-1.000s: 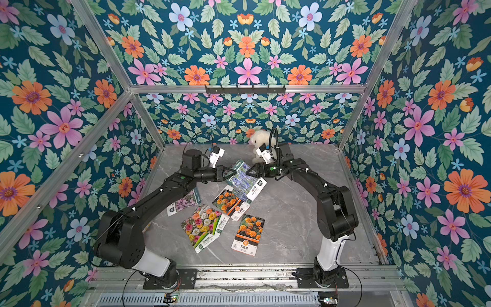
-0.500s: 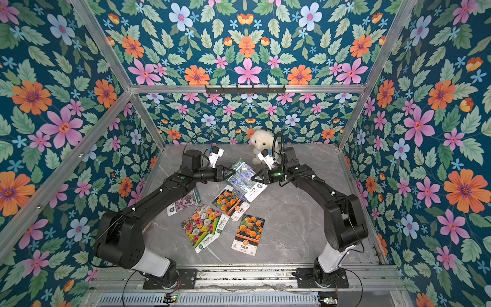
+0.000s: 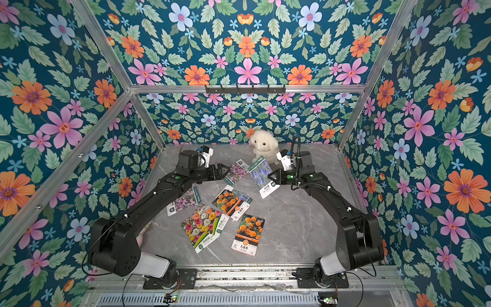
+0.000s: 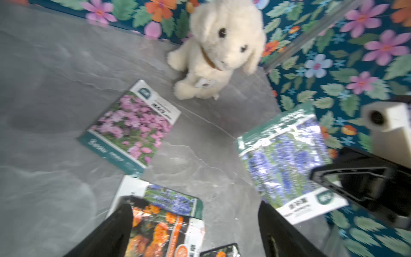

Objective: Arrange the seed packets in a row
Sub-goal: Pick up the seed packet from the center of the board, then place the seed packet at the center of the board.

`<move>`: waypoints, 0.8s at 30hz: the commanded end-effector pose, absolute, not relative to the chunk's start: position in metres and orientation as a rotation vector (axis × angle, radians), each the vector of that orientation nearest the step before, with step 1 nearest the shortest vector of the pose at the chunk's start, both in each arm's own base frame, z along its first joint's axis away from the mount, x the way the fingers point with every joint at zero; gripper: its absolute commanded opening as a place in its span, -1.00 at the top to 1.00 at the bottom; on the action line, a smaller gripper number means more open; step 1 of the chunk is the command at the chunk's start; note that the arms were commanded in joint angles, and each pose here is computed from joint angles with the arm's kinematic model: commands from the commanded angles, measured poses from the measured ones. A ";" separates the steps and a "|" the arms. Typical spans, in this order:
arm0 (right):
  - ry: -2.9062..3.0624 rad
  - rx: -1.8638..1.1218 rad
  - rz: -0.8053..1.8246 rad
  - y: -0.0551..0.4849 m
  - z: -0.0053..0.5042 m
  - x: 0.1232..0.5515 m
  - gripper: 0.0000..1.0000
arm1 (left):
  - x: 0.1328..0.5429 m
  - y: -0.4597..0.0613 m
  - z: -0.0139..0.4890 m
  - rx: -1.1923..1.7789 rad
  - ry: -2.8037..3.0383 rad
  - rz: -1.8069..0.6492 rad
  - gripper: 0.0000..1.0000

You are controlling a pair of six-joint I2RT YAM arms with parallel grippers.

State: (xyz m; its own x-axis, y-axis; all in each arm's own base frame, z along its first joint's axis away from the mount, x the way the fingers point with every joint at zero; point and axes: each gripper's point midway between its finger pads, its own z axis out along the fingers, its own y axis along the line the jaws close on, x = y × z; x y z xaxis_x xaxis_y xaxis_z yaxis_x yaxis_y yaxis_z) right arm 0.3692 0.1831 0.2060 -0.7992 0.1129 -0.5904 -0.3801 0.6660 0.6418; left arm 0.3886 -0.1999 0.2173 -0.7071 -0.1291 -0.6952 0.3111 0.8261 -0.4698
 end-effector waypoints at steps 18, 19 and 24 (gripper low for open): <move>2.626 0.521 0.588 0.013 0.088 0.343 0.42 | 0.400 -0.040 0.239 -0.153 2.164 -0.112 -0.99; 2.647 0.565 0.502 0.002 0.087 0.341 0.19 | 0.399 -0.040 0.240 -0.150 2.163 -0.117 -0.99; 2.621 0.670 0.295 -0.021 0.105 0.334 -0.51 | 0.397 -0.038 0.243 -0.157 2.153 -0.112 -0.99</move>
State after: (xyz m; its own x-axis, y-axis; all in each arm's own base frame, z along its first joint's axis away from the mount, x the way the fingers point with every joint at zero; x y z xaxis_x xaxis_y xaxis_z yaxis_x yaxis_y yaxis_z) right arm 0.3491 -0.0039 0.1050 -0.8144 0.4636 -0.3490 0.3149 0.8582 0.4053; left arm 0.3952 -0.0395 0.2358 -0.5713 -0.1562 -0.8057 -0.0720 0.9875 -0.1404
